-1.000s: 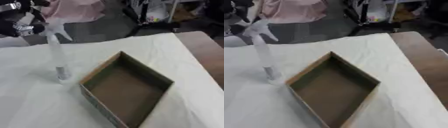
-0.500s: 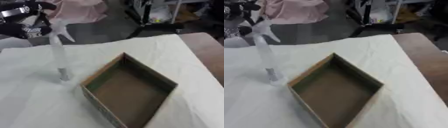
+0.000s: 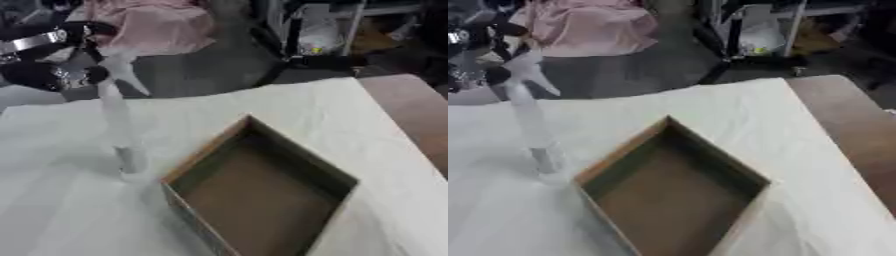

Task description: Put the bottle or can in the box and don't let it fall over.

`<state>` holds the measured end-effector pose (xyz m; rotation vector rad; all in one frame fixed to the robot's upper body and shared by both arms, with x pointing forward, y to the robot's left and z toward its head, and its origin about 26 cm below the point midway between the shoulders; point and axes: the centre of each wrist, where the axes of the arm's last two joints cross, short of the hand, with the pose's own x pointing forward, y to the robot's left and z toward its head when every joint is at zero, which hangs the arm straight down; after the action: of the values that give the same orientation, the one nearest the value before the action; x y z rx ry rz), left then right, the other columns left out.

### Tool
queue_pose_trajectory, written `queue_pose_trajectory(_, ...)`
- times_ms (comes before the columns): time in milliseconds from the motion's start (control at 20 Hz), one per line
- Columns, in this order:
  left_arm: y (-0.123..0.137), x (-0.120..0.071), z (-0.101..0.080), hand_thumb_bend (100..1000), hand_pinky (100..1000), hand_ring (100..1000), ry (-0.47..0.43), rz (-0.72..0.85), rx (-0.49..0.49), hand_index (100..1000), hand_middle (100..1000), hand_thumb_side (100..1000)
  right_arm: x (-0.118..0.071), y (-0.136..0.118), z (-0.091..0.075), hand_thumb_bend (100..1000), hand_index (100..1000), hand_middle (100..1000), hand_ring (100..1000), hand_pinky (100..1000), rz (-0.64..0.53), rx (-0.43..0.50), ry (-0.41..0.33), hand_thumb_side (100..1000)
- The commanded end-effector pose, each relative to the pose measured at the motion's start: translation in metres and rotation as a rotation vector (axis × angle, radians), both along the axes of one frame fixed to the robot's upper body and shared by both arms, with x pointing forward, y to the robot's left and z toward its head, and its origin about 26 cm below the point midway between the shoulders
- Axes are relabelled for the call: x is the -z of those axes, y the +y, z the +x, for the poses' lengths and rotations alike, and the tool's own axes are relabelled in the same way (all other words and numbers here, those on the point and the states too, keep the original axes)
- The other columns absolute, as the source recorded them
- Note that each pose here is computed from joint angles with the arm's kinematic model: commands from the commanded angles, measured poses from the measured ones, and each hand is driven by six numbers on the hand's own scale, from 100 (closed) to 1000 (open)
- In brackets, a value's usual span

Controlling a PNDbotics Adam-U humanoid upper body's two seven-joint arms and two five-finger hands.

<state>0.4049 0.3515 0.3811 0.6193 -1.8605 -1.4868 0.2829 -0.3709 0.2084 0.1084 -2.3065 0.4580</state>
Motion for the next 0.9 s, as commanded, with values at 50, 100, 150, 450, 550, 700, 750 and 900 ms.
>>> queue_pose_trajectory(50,0.0018,-0.0172,-0.0067,332,1000,719,-0.056,0.004,-0.014,1000,1000,668,-0.0063,-0.0006,-0.0007,100,985,1000,1000,1000,-0.025,0.002,-0.018,496)
queue_pose_trajectory(100,0.0016,-0.0173,-0.0066,332,1000,716,-0.059,0.007,-0.017,1000,1000,668,-0.0061,-0.0006,-0.0007,100,985,1000,1000,1000,-0.025,0.002,-0.017,498)
queue_pose_trajectory(150,0.0014,-0.0173,-0.0066,332,1000,715,-0.061,0.009,-0.019,1000,1000,668,-0.0059,-0.0006,-0.0006,100,985,1000,1000,1000,-0.025,0.002,-0.017,499)
queue_pose_trajectory(450,-0.0012,-0.0169,-0.0056,323,933,624,-0.064,0.018,-0.012,1000,1000,660,-0.0048,0.0000,0.0002,100,986,1000,1000,1000,-0.025,0.001,-0.014,508)
queue_pose_trajectory(550,-0.0019,-0.0160,-0.0047,319,911,603,-0.062,0.025,-0.019,1000,1000,650,-0.0043,0.0003,0.0004,100,986,1000,1000,1000,-0.025,0.001,-0.013,511)
queue_pose_trajectory(700,-0.0028,-0.0144,-0.0034,310,895,589,-0.057,0.031,-0.023,1000,1000,646,-0.0035,0.0002,0.0004,100,987,1000,1000,1000,-0.025,0.003,-0.012,516)
queue_pose_trajectory(750,-0.0032,-0.0139,-0.0029,309,897,591,-0.056,0.031,-0.023,1000,1000,644,-0.0033,0.0002,0.0005,100,987,1000,1000,1000,-0.025,0.003,-0.012,516)
queue_pose_trajectory(900,-0.0043,-0.0124,-0.0017,300,896,598,-0.051,0.034,-0.024,1000,1000,648,-0.0029,0.0007,0.0008,100,987,1000,1000,1000,-0.025,0.003,-0.012,520)
